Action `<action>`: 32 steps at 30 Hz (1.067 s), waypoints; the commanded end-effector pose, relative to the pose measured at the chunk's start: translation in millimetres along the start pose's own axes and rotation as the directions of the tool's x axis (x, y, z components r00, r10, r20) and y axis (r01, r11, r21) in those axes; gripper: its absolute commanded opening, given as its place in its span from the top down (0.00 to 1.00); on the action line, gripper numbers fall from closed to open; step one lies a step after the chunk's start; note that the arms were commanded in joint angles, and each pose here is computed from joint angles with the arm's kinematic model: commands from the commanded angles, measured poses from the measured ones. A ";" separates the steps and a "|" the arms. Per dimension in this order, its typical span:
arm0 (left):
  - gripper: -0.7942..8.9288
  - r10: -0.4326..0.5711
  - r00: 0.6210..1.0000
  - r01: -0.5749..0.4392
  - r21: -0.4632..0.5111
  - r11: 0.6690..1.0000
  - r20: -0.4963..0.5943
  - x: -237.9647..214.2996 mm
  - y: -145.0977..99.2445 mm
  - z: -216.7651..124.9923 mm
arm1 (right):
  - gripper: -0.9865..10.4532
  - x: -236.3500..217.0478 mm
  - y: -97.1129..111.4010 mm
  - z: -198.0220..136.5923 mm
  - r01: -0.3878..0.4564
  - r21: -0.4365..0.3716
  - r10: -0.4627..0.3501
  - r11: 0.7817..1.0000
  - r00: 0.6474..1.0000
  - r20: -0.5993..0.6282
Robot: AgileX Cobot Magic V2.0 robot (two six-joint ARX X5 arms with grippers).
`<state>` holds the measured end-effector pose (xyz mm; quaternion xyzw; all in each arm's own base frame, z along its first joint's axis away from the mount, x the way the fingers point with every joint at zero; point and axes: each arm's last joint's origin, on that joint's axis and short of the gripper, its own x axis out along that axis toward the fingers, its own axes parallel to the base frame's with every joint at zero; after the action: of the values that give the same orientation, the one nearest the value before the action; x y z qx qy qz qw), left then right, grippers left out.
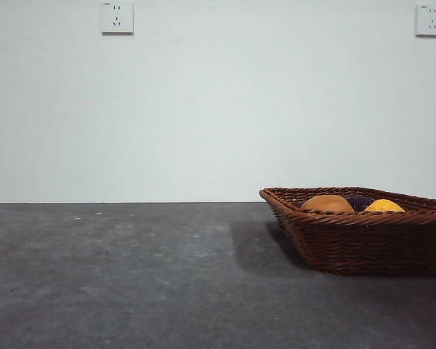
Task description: Help me put the vegetables on the table into the basket
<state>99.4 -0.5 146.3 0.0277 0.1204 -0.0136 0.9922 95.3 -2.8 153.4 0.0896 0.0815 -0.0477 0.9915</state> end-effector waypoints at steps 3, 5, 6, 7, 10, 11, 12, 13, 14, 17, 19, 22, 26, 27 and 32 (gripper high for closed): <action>0.92 -0.003 1.000 0.003 -0.007 1.000 -0.004 1.1 0.0 -2.9 | 0.91 1.0 0.2 -3.4 -0.024 -0.015 0.024 1.000 1.000 -0.010; 0.92 -0.003 1.000 0.003 -0.007 1.000 -0.004 1.1 0.0 -2.9 | 0.91 1.0 0.7 -3.6 -0.040 -0.018 0.040 0.999 0.999 -0.015; 0.92 -0.003 1.000 0.003 -0.007 1.000 -0.004 1.1 0.0 -2.9 | 0.91 1.0 0.7 -3.6 -0.040 -0.016 0.040 0.999 0.999 -0.015; 0.92 -0.003 1.000 0.003 -0.007 1.000 -0.004 1.1 0.0 -2.9 | 0.91 1.0 0.7 -3.6 -0.040 -0.012 0.040 0.999 0.999 -0.014; 0.92 -0.003 1.000 0.003 -0.007 1.000 -0.004 1.1 0.0 -2.9 | 0.91 1.0 0.7 -3.5 -0.038 -0.012 0.038 0.999 0.999 -0.013; 0.92 -0.003 1.000 0.003 -0.007 1.000 -0.004 1.1 0.0 -2.9 | 0.91 1.0 0.7 -3.5 -0.038 -0.012 0.038 0.999 0.999 -0.013; 0.92 -0.003 1.000 0.003 -0.007 1.000 -0.004 1.1 0.0 -2.9 | 0.91 1.0 0.7 -3.5 -0.039 -0.012 0.039 0.999 0.999 -0.014; 0.92 -0.003 1.000 0.003 -0.007 1.000 -0.004 1.1 0.0 -2.9 | 0.91 1.0 0.8 -3.5 -0.039 -0.012 0.039 0.999 0.999 -0.014; 0.92 -0.003 1.000 0.003 -0.007 1.000 -0.004 1.1 0.0 -2.9 | 0.91 1.0 1.0 -3.5 -0.041 -0.013 0.041 0.999 0.999 -0.014; 0.92 -0.003 1.000 0.003 -0.007 1.000 -0.004 1.1 0.0 -2.9 | 0.91 0.9 2.7 -3.9 -0.059 -0.016 0.059 0.998 0.998 -0.017; 0.92 -0.003 1.000 0.003 -0.007 1.000 -0.004 1.1 0.0 -2.9 | 0.91 0.7 4.0 -4.1 -0.073 -0.018 0.073 0.997 0.997 -0.020; 0.92 -0.003 1.000 0.003 -0.007 1.000 -0.004 1.1 0.0 -2.9 | 0.91 0.7 4.4 -4.2 -0.078 -0.018 0.077 0.997 0.997 -0.021; 0.92 -0.003 1.000 0.003 -0.007 1.000 -0.004 1.1 0.0 -2.9 | 0.91 0.7 4.3 -4.1 -0.076 -0.018 0.076 0.997 0.997 -0.021; 0.92 -0.003 1.000 0.003 -0.007 1.000 -0.004 1.1 0.0 -2.9 | 0.91 0.7 4.3 -4.2 -0.076 -0.018 0.076 0.997 0.997 -0.022; 0.92 -0.003 1.000 0.003 -0.007 1.000 -0.004 1.1 0.0 -2.9 | 0.91 0.7 4.3 -4.2 -0.076 -0.018 0.076 0.997 0.997 -0.022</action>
<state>99.4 -0.5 146.2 0.0277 0.1209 -0.0134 0.9922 95.3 2.2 153.2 0.0860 0.0864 -0.0077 0.9925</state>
